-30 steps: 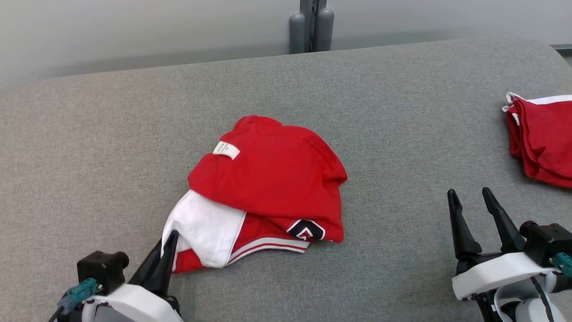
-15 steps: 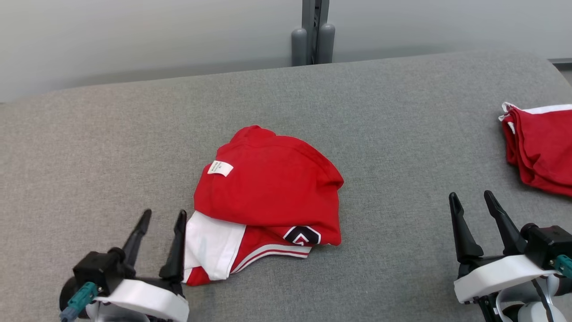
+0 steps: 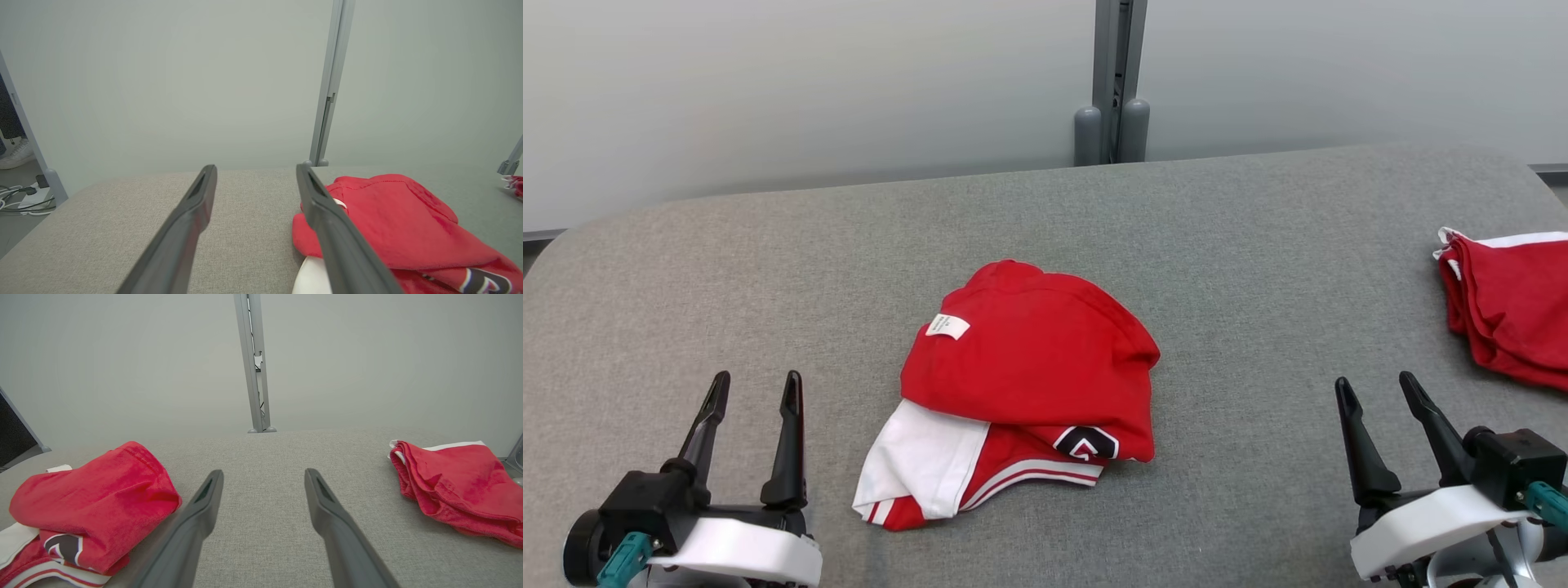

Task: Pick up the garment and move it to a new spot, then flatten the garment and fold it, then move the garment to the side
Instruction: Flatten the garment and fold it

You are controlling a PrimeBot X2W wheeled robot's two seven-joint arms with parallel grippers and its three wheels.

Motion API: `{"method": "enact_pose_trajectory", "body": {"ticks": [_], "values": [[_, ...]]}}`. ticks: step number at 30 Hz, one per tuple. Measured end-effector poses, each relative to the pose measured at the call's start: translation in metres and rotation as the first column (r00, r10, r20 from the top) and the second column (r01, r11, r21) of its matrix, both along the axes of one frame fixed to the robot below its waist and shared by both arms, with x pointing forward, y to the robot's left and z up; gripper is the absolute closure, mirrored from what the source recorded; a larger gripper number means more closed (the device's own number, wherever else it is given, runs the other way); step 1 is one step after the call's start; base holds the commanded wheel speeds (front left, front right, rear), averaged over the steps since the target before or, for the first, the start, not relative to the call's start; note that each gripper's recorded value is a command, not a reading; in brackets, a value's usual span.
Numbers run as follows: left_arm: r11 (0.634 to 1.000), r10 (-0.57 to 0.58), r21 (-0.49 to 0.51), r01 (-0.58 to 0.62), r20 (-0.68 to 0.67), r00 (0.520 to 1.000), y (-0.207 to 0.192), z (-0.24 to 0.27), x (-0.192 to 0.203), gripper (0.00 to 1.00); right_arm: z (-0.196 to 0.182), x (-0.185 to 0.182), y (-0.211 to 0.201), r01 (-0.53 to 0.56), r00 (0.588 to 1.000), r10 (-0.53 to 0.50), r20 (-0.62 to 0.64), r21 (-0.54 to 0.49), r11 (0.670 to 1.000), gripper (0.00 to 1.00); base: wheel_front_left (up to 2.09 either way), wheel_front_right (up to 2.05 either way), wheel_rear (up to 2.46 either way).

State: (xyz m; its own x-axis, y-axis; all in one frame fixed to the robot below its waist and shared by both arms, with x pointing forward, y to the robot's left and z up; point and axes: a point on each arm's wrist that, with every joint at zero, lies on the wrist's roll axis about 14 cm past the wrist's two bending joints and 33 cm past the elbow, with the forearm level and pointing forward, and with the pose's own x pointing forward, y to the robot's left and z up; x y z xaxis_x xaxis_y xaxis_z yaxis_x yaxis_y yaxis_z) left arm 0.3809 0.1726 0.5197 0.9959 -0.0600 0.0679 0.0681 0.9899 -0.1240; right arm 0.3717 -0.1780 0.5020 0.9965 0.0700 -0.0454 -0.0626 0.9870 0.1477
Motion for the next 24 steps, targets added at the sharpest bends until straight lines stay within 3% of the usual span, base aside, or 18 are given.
{"method": "enact_pose_trajectory", "body": {"ticks": [15, 24], "values": [[1.0, 0.013, -0.015, -0.014, -0.034, 0.999, 0.006, -0.006, -0.005, 0.0, -0.001, 0.004, 0.004, -0.012, 1.0, 0.012, -0.008, 0.001, 1.0, 0.0, 0.0, 0.0, 0.0], [1.0, 0.009, -0.028, -0.01, -0.027, 1.0, 0.009, -0.004, 0.003, 0.0, -0.007, 0.048, 0.039, -0.166, 0.986, 0.166, -0.029, -0.002, 0.986, 0.0, 0.0, 0.0, 0.0]]}}
